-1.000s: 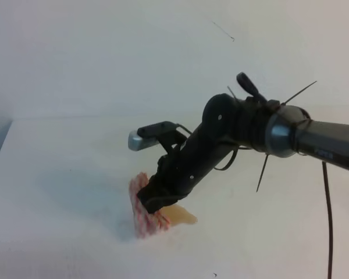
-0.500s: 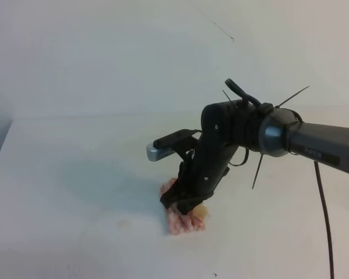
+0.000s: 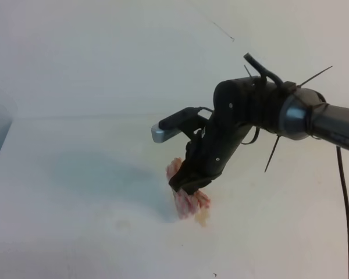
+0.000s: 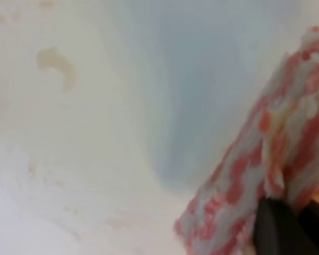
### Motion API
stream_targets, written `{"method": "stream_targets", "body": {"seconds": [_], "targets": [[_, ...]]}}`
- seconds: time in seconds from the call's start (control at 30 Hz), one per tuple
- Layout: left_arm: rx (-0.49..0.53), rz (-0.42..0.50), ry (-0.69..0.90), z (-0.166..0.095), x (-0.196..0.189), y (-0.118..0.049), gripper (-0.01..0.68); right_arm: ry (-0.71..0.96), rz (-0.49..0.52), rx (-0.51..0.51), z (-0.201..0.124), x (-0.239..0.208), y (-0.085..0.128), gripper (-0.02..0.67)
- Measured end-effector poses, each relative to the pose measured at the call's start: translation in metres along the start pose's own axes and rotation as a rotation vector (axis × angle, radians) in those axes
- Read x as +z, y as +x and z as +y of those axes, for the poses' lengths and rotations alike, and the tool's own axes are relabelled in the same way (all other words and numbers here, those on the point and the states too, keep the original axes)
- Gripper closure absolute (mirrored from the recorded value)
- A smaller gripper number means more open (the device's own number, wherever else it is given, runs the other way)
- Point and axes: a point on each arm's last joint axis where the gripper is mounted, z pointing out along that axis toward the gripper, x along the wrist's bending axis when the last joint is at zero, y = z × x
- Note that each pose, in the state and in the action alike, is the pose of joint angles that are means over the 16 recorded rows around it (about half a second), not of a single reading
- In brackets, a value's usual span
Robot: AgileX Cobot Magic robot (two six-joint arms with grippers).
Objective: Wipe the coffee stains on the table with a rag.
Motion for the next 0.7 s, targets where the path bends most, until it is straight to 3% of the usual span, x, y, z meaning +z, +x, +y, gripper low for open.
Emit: {"method": "stream_targets", "body": {"seconds": [0.33, 0.7], "targets": [[0.0, -0.001, -0.001, 0.001, 0.0, 0.0, 0.674, -0.033, 0.082, -0.067, 0.003, -0.029, 0.013, 0.653], [0.0, -0.001, -0.001, 0.001, 0.0, 0.0, 0.674, 0.024, 0.107, -0.068, -0.004, 0.011, 0.005, 0.653]]}}
